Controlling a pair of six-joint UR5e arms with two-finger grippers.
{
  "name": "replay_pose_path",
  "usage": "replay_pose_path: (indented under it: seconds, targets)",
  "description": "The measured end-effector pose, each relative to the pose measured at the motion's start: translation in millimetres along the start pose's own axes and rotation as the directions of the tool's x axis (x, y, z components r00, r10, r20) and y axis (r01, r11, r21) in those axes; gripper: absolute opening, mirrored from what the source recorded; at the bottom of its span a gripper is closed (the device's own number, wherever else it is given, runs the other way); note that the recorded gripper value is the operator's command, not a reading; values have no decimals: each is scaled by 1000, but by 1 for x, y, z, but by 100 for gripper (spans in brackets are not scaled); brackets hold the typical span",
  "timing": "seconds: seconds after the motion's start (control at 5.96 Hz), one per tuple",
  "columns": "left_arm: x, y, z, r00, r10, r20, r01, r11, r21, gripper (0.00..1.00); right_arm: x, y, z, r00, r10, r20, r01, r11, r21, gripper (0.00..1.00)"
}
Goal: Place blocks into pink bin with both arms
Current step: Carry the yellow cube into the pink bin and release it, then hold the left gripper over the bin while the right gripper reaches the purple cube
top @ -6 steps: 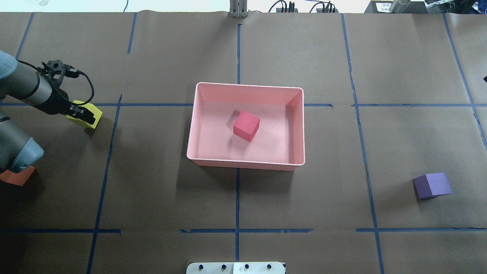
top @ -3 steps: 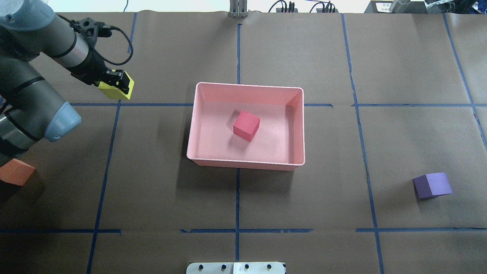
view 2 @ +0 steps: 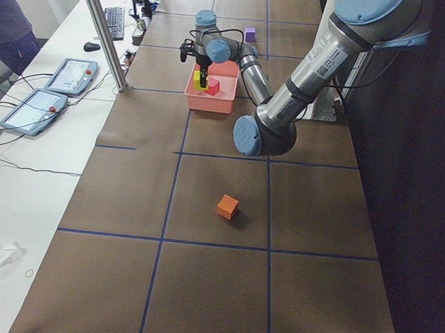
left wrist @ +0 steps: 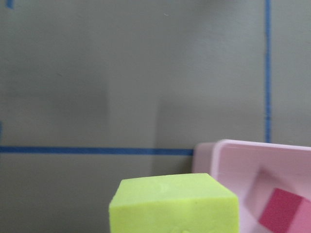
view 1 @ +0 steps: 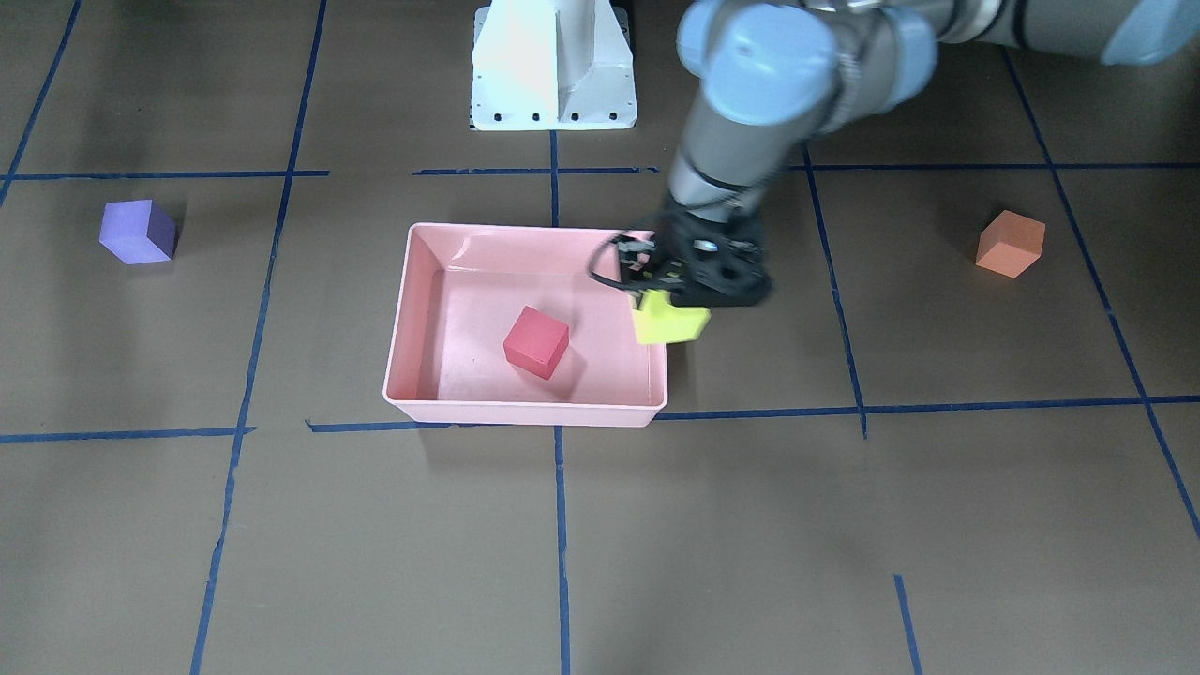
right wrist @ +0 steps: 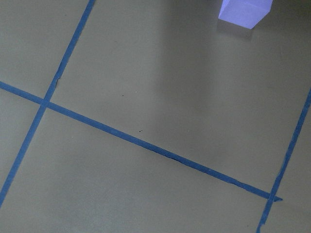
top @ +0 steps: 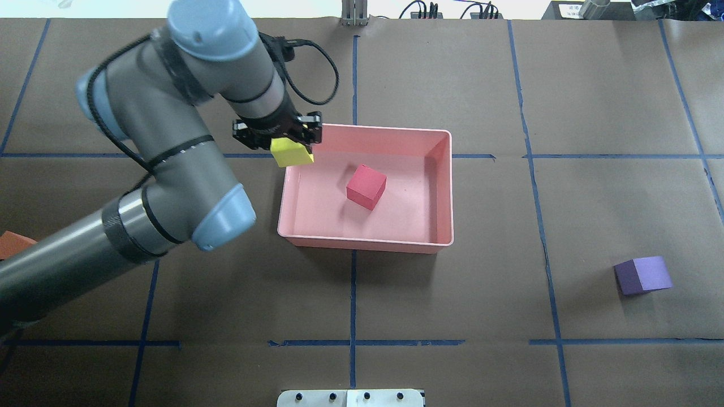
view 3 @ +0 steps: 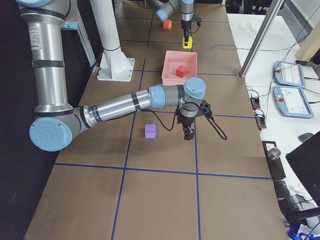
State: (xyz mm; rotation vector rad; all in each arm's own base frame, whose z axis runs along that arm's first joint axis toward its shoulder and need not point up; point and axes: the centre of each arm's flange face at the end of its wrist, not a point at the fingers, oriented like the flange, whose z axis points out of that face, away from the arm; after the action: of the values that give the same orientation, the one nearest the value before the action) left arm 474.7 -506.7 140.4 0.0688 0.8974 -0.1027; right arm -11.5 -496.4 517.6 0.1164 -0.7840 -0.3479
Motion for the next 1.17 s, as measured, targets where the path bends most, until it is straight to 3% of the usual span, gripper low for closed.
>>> replay_pose_path:
  seconds: [0.34, 0.84, 1.17]
  targets:
    - [26, 22, 16, 1000, -2, 25, 1, 1000, 24, 100, -20, 20, 24, 998, 55, 10, -56, 998, 37, 100]
    - [24, 26, 18, 1000, 2, 28, -2, 1000, 27, 100, -76, 72, 99, 986, 163, 44, -167, 976, 138, 100]
    - [24, 27, 19, 1000, 3, 27, -4, 1000, 27, 100, -113, 82, 132, 972, 229, 47, -233, 959, 158, 100]
